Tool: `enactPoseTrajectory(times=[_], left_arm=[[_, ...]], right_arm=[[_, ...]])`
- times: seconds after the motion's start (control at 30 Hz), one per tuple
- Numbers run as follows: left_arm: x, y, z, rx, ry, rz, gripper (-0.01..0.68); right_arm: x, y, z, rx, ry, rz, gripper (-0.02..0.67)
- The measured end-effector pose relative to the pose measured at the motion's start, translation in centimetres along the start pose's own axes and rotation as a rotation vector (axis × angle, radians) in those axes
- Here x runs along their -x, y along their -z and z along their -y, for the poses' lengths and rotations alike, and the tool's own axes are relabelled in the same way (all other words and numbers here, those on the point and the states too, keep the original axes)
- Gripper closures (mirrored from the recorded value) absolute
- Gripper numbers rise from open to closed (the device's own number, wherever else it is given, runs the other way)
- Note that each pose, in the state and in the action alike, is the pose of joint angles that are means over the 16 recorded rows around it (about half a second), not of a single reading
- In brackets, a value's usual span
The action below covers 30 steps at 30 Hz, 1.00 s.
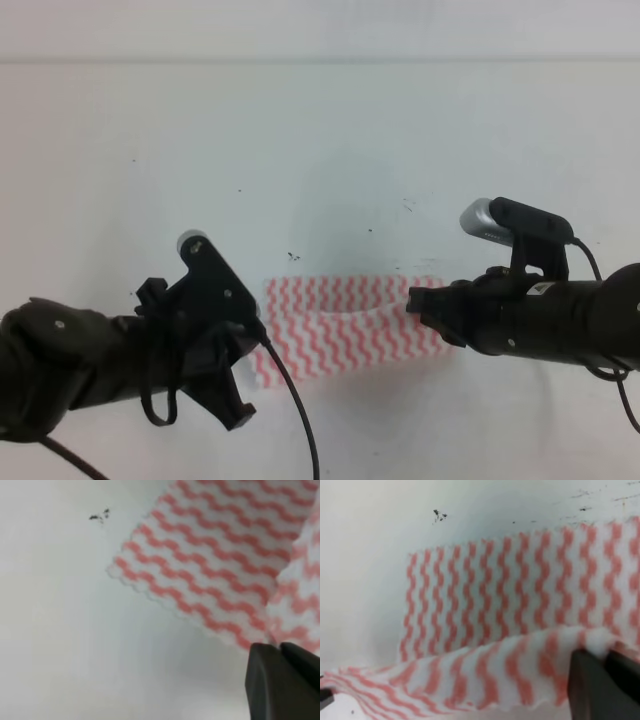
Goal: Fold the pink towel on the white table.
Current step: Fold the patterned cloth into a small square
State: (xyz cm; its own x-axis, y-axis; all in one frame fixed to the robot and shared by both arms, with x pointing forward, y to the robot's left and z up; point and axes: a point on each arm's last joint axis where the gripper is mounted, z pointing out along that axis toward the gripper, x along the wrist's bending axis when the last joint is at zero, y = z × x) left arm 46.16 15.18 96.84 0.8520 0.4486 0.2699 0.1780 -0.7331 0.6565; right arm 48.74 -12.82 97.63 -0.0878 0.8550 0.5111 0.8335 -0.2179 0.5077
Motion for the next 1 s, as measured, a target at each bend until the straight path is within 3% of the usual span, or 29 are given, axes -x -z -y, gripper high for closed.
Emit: enactPoseTrajectory(times=[1.0], left_arm=[[-2.0,-3.0,-1.3,-0.025,-0.059,-0.034,0.677]], right_arm=[[1.7,-2.0,-1.3,0.002,-0.047,0.062,0.666]])
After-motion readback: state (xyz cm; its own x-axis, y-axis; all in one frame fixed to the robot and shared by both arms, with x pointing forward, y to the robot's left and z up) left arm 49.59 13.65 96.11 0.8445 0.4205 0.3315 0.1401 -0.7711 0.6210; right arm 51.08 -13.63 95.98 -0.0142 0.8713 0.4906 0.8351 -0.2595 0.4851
